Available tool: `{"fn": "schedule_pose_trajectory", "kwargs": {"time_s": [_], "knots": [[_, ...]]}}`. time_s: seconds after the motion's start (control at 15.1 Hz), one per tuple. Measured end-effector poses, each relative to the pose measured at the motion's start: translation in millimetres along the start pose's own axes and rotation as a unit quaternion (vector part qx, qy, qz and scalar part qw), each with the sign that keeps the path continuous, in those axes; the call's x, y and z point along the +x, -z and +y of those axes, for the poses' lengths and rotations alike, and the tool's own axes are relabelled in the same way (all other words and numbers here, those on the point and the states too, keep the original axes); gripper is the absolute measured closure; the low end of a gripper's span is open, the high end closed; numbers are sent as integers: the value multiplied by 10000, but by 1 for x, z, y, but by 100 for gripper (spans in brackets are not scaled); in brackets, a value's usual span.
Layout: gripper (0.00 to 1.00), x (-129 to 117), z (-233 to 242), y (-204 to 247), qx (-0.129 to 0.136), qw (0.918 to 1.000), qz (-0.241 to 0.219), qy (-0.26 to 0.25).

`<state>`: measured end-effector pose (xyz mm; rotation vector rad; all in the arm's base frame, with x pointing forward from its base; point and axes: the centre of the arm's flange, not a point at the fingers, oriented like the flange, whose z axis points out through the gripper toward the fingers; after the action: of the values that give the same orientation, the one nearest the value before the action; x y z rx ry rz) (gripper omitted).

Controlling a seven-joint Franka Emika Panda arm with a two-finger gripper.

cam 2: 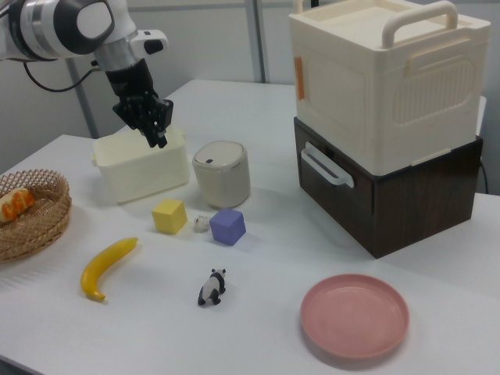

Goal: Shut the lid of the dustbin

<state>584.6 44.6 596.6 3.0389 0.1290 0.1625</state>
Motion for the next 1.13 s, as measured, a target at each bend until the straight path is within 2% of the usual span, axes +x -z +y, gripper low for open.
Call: {"fn": "schedule_pose_trajectory", "kwargs": {"time_s": [0.07, 0.27, 0.46, 0.53, 1.13], "knots": [[66, -8, 4, -2, 3, 10000, -49, -32], [35, -16, 2, -9, 4, 9999, -150, -15], [6, -22, 2, -6, 3, 9997, -225, -16], [0, -25, 2, -2, 2, 9997, -245, -16], [0, -45, 0, 15, 229, 9984, -512, -74]]}}
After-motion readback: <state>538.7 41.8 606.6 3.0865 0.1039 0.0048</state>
